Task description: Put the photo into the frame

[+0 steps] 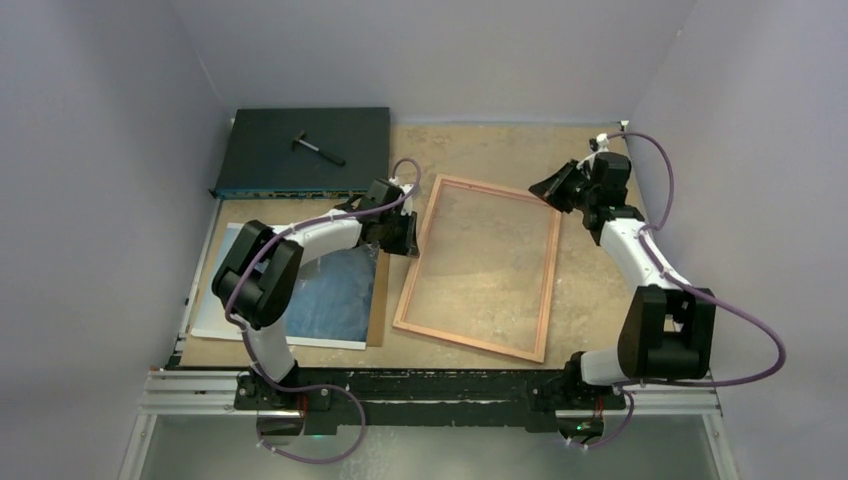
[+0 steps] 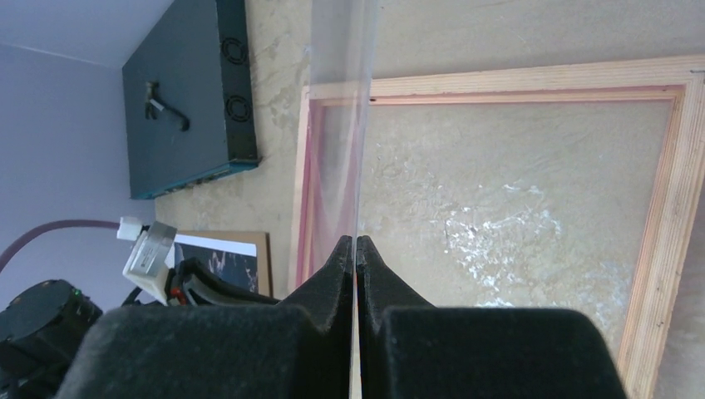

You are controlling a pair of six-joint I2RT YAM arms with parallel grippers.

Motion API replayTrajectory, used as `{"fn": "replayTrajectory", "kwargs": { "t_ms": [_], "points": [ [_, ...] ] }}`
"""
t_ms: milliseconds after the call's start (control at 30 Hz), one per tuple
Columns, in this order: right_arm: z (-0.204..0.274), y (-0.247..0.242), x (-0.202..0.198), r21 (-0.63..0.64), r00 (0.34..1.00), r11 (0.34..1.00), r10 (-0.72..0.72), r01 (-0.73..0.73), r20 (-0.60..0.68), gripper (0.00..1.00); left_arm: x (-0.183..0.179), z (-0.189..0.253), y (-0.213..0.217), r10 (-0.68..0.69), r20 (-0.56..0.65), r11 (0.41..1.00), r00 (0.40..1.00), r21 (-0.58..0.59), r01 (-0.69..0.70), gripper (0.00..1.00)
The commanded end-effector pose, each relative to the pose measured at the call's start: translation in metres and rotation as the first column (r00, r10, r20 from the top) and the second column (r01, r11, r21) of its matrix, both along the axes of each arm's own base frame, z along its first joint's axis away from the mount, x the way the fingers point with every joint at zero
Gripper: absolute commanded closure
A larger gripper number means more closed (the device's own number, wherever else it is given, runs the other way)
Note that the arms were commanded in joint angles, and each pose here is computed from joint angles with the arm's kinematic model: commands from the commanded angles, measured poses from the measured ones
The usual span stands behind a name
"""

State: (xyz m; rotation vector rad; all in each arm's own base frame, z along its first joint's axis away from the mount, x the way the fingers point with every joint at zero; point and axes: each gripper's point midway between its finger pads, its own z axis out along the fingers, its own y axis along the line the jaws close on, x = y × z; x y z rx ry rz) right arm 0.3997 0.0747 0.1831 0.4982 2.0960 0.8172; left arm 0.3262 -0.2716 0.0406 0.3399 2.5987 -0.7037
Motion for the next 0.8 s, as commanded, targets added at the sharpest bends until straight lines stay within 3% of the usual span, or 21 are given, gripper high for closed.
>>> {"fn": "replayTrajectory", "kwargs": {
  "t_ms": [0, 200, 500, 767],
  "points": [
    [0.025, 0.025, 0.022, -0.027, 0.994, 0.998, 0.051, -0.049, 0.093, 1.00, 0.000, 0.030, -0.008, 0.005, 0.062, 0.996, 0.998, -0.089, 0.001, 0.81],
    [0.027, 0.048, 0.031, -0.029, 0.991, 0.995, 0.098, -0.096, 0.093, 1.00, 0.001, 0.036, -0.006, 0.004, 0.073, 0.994, 0.997, -0.106, 0.004, 0.81],
    [0.085, 0.055, 0.006, 0.013, 0.973, 0.991, 0.129, -0.133, 0.191, 1.00, 0.039, 0.066, 0.015, -0.004, 0.113, 0.996, 0.994, -0.087, 0.014, 0.80],
    [0.127, 0.074, -0.029, 0.139, 0.953, 0.971, 0.154, -0.195, 0.260, 1.00, 0.045, 0.102, 0.045, -0.116, 0.207, 0.993, 0.971, 0.028, 0.112, 0.49]
  ]
}}
